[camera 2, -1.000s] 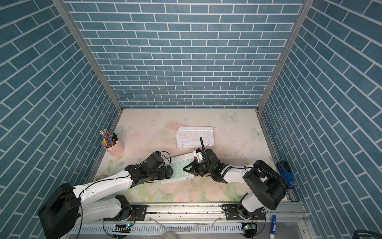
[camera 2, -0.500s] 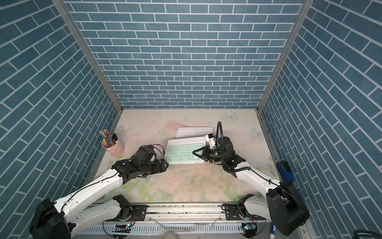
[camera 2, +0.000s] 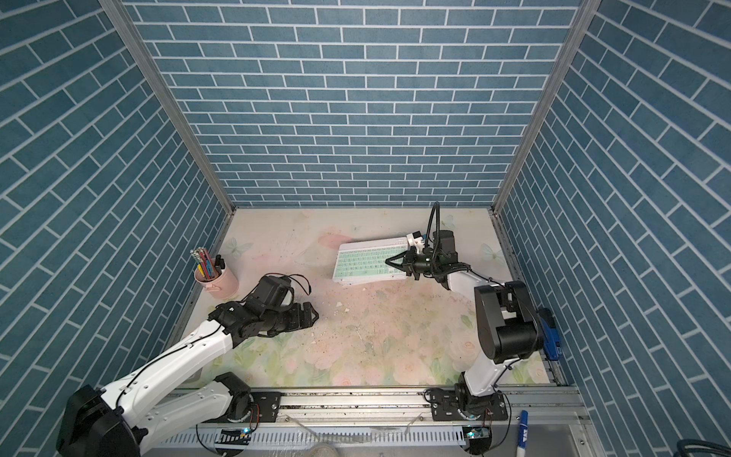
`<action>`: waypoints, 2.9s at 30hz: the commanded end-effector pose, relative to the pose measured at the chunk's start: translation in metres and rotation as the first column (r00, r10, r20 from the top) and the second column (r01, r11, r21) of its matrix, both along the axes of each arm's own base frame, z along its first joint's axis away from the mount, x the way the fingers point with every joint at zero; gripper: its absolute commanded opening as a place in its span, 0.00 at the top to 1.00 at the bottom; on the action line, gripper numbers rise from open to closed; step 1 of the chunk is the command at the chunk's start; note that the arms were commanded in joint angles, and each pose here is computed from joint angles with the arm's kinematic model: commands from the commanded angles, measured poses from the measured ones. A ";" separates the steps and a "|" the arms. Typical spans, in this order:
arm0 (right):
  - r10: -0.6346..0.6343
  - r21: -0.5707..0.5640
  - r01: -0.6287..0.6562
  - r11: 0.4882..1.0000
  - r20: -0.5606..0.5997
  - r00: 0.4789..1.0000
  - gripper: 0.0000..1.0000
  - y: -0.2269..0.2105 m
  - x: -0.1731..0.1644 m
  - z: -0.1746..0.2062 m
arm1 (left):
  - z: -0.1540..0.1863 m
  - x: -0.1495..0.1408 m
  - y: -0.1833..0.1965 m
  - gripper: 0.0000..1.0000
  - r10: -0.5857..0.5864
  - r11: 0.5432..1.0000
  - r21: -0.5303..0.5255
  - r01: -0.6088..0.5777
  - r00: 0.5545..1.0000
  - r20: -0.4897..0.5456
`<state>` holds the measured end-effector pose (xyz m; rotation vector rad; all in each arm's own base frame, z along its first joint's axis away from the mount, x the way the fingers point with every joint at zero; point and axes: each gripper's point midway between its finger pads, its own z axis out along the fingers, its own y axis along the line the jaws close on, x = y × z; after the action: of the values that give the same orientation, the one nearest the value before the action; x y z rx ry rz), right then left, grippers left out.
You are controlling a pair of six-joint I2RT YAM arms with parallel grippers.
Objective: Stack the numeric keypads
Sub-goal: Pick up the numeric keypad from the center of the board, then place the numeric keypad at the numeric keypad.
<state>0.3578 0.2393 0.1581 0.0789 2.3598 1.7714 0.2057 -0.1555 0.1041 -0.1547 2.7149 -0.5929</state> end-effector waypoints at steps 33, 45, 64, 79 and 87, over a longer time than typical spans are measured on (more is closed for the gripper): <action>0.073 -0.132 -0.074 0.989 -0.014 0.997 0.85 -0.013 0.061 -0.060 | -0.017 0.003 -0.004 0.07 -0.014 1.000 0.007 0.014 0.998 -0.058; 0.038 -0.365 -0.052 0.930 -0.044 0.998 0.65 -0.034 0.061 -0.075 | -0.019 0.003 -0.004 0.07 -0.014 1.000 0.006 0.015 0.998 -0.058; -0.046 -0.615 0.002 0.789 -0.056 0.997 0.53 -0.068 0.078 -0.088 | -0.019 0.000 0.002 0.07 -0.009 1.000 0.024 0.010 0.999 -0.047; -0.141 -0.728 0.204 0.655 0.147 0.979 0.52 -0.103 0.081 -0.062 | 0.001 0.030 0.023 0.07 0.044 0.984 0.166 -0.058 0.995 0.086; -0.191 -0.780 0.437 0.447 0.395 0.899 0.51 -0.158 0.048 -0.025 | 0.037 0.087 0.057 0.00 0.058 0.893 0.411 -0.183 0.953 0.299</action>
<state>0.4034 0.1071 0.1172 0.1534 2.6134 0.4541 0.2698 -0.1211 0.1255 -0.1398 2.5518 -0.1723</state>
